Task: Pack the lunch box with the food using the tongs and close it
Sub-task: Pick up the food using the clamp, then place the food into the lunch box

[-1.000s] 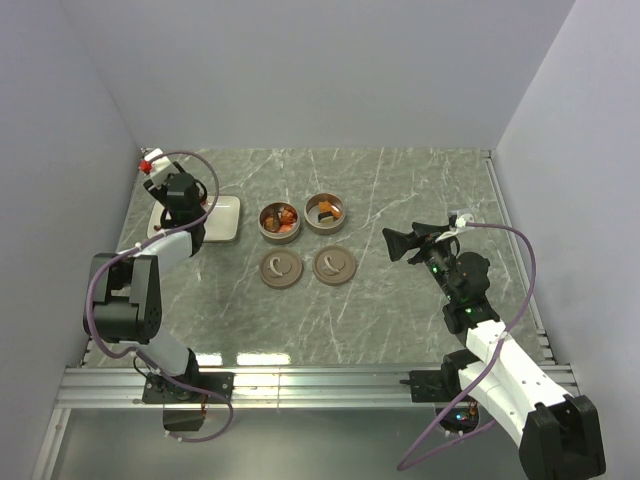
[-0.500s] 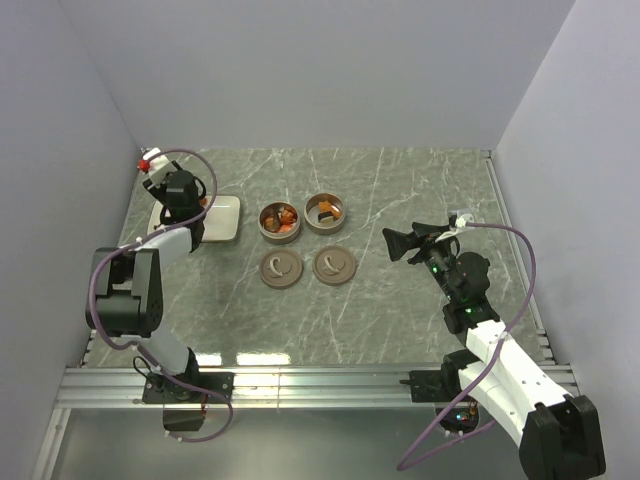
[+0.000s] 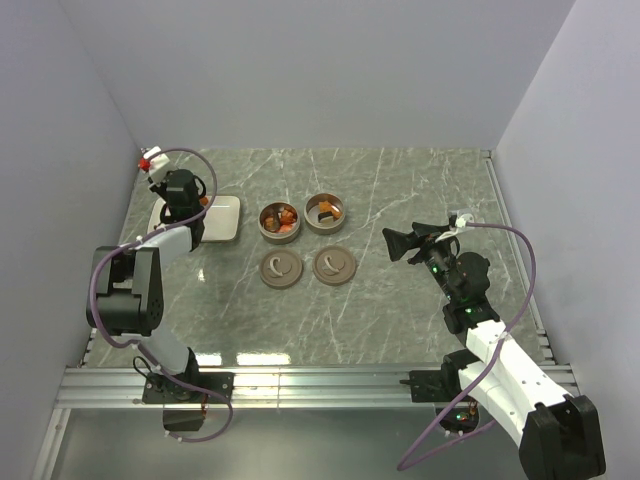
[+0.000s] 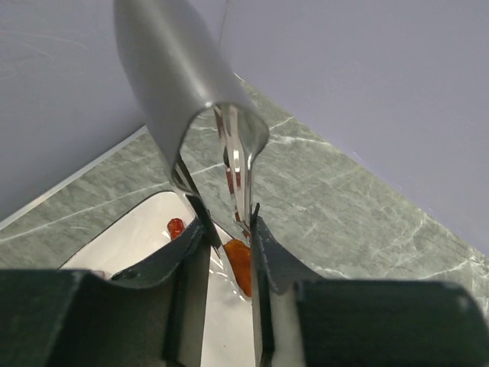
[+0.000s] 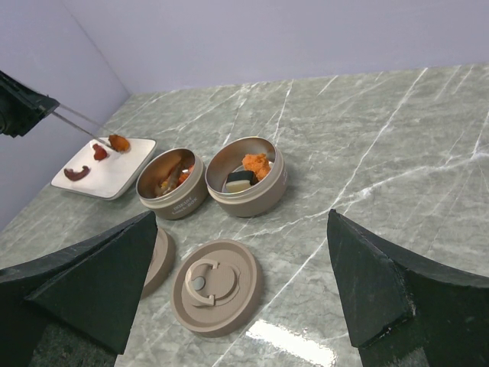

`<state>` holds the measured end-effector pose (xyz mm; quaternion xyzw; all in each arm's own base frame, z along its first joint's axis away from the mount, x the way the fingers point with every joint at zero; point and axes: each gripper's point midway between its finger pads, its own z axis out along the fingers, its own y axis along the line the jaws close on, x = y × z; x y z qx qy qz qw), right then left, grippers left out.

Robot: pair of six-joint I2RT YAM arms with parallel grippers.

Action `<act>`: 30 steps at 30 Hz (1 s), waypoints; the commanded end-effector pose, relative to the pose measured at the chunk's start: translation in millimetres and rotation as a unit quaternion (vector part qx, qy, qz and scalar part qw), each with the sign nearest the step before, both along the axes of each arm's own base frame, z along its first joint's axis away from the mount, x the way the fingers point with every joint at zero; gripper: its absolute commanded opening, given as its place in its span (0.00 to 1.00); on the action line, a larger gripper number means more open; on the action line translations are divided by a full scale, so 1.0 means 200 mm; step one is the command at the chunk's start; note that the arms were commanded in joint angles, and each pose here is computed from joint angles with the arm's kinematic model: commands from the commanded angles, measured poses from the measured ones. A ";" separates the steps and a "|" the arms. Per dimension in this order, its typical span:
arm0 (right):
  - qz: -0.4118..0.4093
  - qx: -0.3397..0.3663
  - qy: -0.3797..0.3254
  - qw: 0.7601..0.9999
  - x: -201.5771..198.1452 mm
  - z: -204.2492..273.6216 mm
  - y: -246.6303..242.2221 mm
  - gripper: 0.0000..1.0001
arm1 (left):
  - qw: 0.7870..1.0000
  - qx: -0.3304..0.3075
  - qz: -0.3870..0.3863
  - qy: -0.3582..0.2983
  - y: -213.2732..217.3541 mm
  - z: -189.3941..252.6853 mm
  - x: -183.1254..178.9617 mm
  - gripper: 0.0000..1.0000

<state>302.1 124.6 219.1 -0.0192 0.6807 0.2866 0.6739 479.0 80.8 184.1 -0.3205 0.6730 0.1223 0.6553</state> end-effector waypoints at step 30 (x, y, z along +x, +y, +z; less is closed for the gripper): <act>-0.005 0.007 -0.018 1.000 0.00 0.05 -0.01 0.99 | 0.908 0.035 -0.409 -0.084 -1.37 0.65 -0.14 0.21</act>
